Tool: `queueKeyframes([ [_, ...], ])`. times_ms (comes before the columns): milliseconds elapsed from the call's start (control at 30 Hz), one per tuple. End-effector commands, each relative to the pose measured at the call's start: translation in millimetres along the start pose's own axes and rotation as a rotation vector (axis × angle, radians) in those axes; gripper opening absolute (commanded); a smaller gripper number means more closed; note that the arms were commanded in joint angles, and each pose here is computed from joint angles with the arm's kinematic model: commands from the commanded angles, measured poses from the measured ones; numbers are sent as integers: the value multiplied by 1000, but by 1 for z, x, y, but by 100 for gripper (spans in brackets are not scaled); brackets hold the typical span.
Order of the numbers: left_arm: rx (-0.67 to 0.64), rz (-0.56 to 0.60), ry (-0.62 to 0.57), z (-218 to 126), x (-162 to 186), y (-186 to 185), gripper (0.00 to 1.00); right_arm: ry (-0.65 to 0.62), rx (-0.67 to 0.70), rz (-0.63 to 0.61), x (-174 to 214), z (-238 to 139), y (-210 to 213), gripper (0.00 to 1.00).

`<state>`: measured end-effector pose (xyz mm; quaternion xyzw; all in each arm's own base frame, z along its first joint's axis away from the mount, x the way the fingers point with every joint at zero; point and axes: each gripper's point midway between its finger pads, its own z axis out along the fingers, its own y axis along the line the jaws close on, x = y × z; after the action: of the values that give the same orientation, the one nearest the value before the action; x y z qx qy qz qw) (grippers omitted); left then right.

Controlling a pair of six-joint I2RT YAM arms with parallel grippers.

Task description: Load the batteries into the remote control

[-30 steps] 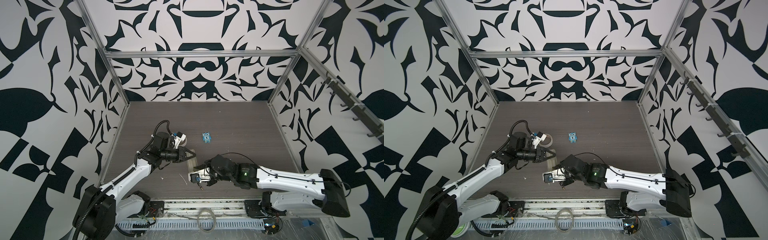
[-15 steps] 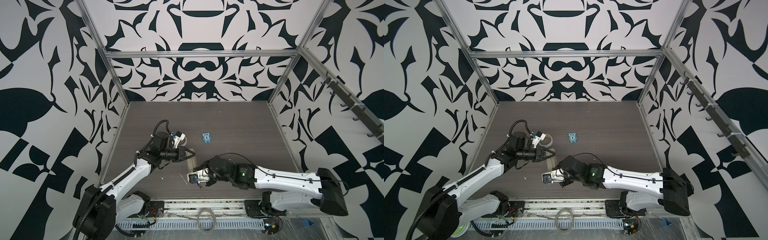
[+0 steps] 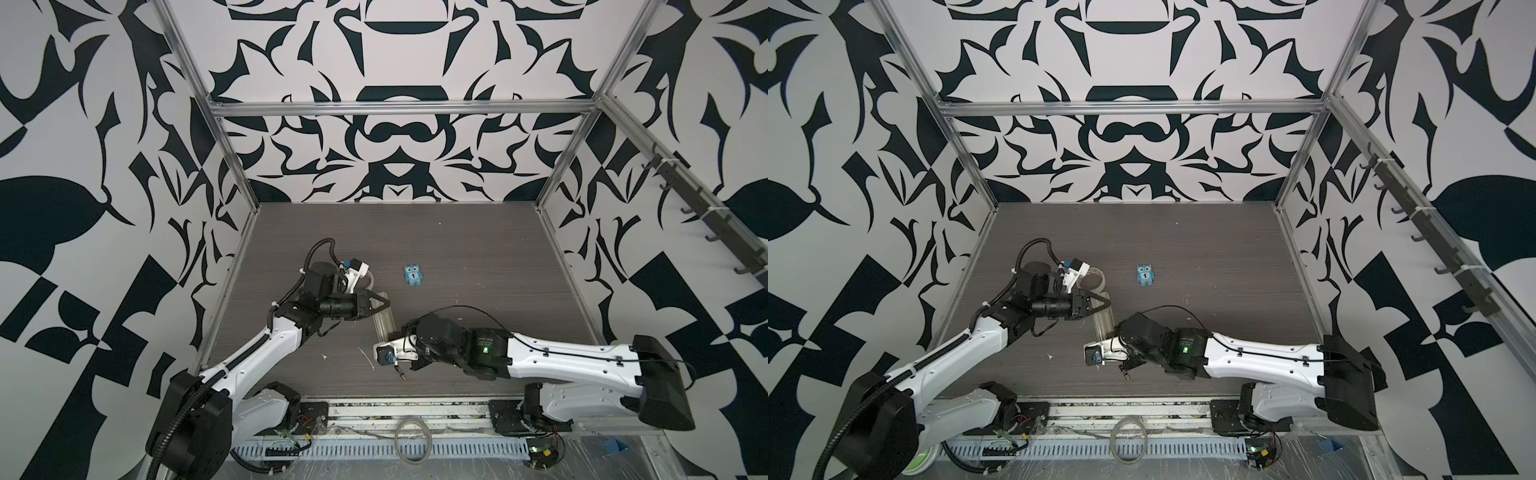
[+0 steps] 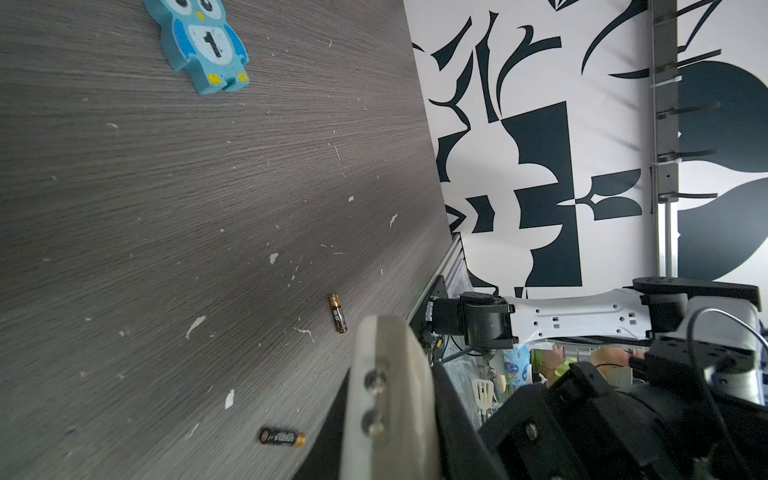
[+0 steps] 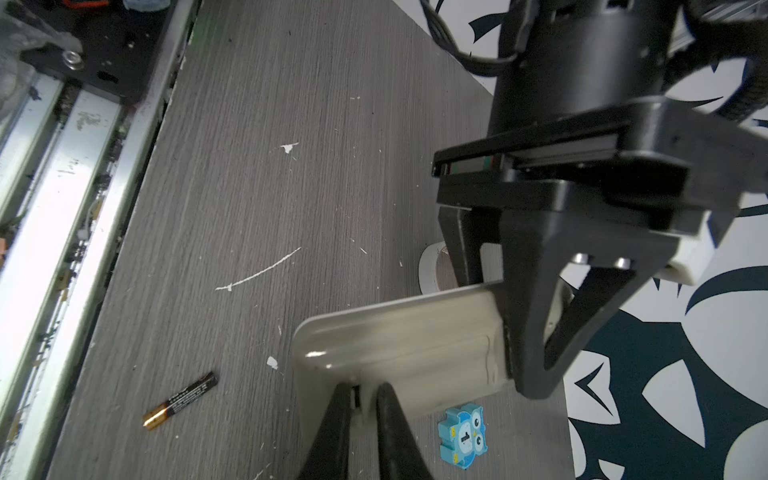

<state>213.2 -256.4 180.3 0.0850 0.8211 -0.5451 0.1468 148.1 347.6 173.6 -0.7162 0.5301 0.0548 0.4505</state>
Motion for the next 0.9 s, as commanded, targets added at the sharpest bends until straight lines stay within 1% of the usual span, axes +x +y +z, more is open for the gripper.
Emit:
queueKeyframes([
  [0, 56, -39, 87, 1, 19, -7, 0, -2, 163, 25, -8, -5, -39, 16],
  [133, 54, -37, 85, 1, 20, -7, 0, -7, 187, 29, -9, -7, -43, 13],
  [667, 23, -45, 83, 2, 19, -1, 0, -15, 224, 32, -9, -14, -50, 10],
  [800, 20, -46, 81, 2, 19, 0, 0, -34, 201, 29, -11, -16, -45, 10],
  [867, 18, -45, 79, 1, 19, 0, 0, -58, 166, 36, -14, -20, -40, 13],
])
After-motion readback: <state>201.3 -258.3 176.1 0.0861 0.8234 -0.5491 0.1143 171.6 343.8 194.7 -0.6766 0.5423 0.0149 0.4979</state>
